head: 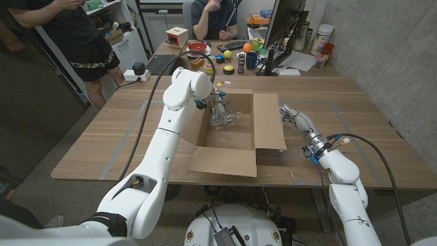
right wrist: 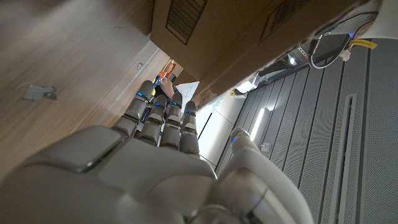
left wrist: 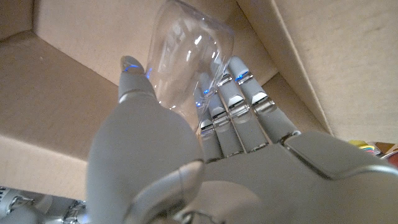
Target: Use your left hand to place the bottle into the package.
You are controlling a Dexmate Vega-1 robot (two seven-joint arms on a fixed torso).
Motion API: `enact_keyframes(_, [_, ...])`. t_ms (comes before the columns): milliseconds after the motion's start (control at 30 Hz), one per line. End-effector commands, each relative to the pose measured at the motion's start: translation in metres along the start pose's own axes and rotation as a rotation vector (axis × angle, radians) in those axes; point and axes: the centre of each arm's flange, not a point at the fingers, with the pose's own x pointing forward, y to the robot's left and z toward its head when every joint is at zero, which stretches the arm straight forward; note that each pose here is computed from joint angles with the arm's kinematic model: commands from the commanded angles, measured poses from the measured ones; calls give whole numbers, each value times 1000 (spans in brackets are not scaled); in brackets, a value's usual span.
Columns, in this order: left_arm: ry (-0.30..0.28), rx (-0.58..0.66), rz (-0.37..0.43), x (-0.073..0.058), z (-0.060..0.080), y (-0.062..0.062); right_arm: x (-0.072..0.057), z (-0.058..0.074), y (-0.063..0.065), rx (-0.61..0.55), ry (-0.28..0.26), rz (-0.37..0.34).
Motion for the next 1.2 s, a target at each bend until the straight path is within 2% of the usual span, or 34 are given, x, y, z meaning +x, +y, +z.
enact_keyframes(33, [48,88,-16,6,6,-7,0,-1,0,2,-3,-1])
enact_keyframes(467, [51,93,-101,12,5,-10,0,-2,0,6,-1,-6])
enact_keyframes(633, [48,87,-112,14,4,-11,0,-2,0,4,-1,-6])
enact_keyframes(733, [38,84,-152,16,3,-12,2,-2,0,9,-2,-4])
enact_keyframes(1133, [19,54,-155,17,2,-14,3,-3,1,5,0,-6])
enact_keyframes(1200, [31,63,-146,17,2,-13,4,-4,1,3,0,-4])
